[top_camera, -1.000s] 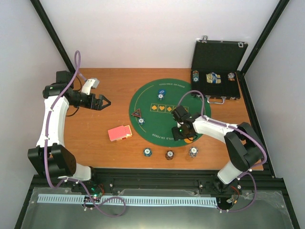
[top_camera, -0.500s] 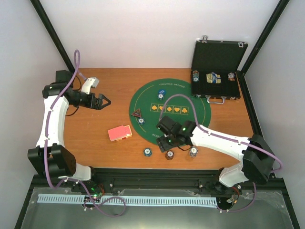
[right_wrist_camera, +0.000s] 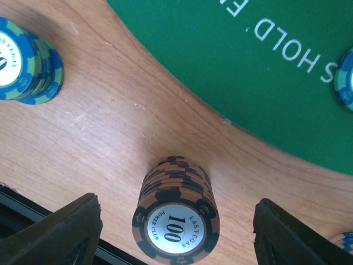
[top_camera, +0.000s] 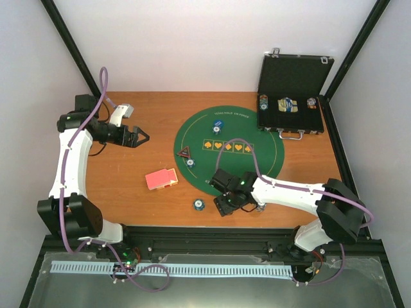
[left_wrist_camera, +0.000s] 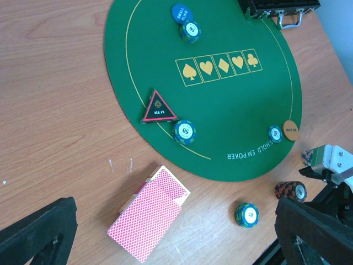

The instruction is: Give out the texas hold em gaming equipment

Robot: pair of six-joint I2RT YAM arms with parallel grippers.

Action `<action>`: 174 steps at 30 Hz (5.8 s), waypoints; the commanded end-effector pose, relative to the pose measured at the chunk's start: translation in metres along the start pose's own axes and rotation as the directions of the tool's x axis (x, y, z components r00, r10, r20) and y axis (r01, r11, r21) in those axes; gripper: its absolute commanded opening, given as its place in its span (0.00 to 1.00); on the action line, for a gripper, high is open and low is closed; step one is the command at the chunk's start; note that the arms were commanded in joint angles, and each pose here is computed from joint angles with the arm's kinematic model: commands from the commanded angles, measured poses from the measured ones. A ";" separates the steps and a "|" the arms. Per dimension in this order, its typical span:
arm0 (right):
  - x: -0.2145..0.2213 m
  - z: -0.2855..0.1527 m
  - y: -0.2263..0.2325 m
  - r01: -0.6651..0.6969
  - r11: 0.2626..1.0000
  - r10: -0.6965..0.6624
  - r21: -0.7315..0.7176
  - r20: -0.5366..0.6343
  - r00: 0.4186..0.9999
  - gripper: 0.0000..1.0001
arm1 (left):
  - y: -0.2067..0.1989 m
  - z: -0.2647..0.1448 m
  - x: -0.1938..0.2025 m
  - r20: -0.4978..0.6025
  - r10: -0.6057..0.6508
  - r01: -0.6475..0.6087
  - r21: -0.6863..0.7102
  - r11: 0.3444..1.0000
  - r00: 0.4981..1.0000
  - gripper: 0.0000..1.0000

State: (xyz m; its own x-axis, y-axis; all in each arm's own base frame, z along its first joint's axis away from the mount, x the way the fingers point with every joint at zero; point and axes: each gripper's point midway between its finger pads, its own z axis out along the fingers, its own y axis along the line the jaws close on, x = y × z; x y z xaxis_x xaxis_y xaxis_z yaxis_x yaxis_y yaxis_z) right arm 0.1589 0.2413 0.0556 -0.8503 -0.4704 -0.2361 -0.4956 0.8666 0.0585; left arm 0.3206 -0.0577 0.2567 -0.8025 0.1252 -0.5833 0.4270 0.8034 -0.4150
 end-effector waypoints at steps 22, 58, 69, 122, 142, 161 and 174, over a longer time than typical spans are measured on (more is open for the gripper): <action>0.001 0.006 0.002 -0.017 1.000 0.017 -0.001 -0.005 1.000 0.44 | -0.006 -0.008 -0.010 0.028 0.011 -0.012 0.010 1.000 1.000 1.00; -0.226 0.044 -0.012 -0.015 1.000 0.017 -0.019 0.103 0.995 0.38 | -0.002 -0.004 -0.004 0.020 -0.007 0.007 0.001 1.000 1.000 1.00; -0.260 0.087 -0.020 -0.035 0.999 0.037 -0.020 0.085 0.996 0.39 | -0.001 -0.002 -0.006 0.026 -0.006 0.006 0.010 1.000 1.000 1.00; -0.020 -0.008 -0.005 -0.120 0.992 0.123 -0.044 0.068 0.990 0.78 | -0.009 -0.007 -0.009 0.054 -0.021 0.019 0.022 1.000 0.998 1.00; 0.002 0.025 -0.001 -0.089 0.996 0.089 -0.006 -0.003 0.996 0.72 | -0.009 -0.008 -0.011 0.058 -0.016 0.014 0.023 1.000 0.998 1.00; 0.004 0.024 -0.001 -0.100 0.995 0.099 -0.014 -0.004 0.995 0.42 | -0.010 -0.008 -0.011 0.058 -0.015 0.014 0.025 1.000 0.998 1.00; -0.036 -0.030 0.007 -0.043 0.999 0.044 -0.010 0.076 0.996 0.41 | -0.010 -0.006 -0.010 0.056 -0.015 0.013 0.040 0.999 0.998 1.00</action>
State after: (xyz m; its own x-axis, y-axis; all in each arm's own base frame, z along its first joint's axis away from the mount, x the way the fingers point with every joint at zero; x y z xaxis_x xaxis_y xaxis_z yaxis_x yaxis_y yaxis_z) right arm 0.1696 0.2527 0.0614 -0.8851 -0.3964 -0.2439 -0.4292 0.8979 0.0981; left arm 0.3215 -0.0622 0.2556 -0.8139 0.0855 -0.5747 0.4081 0.7881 -0.4608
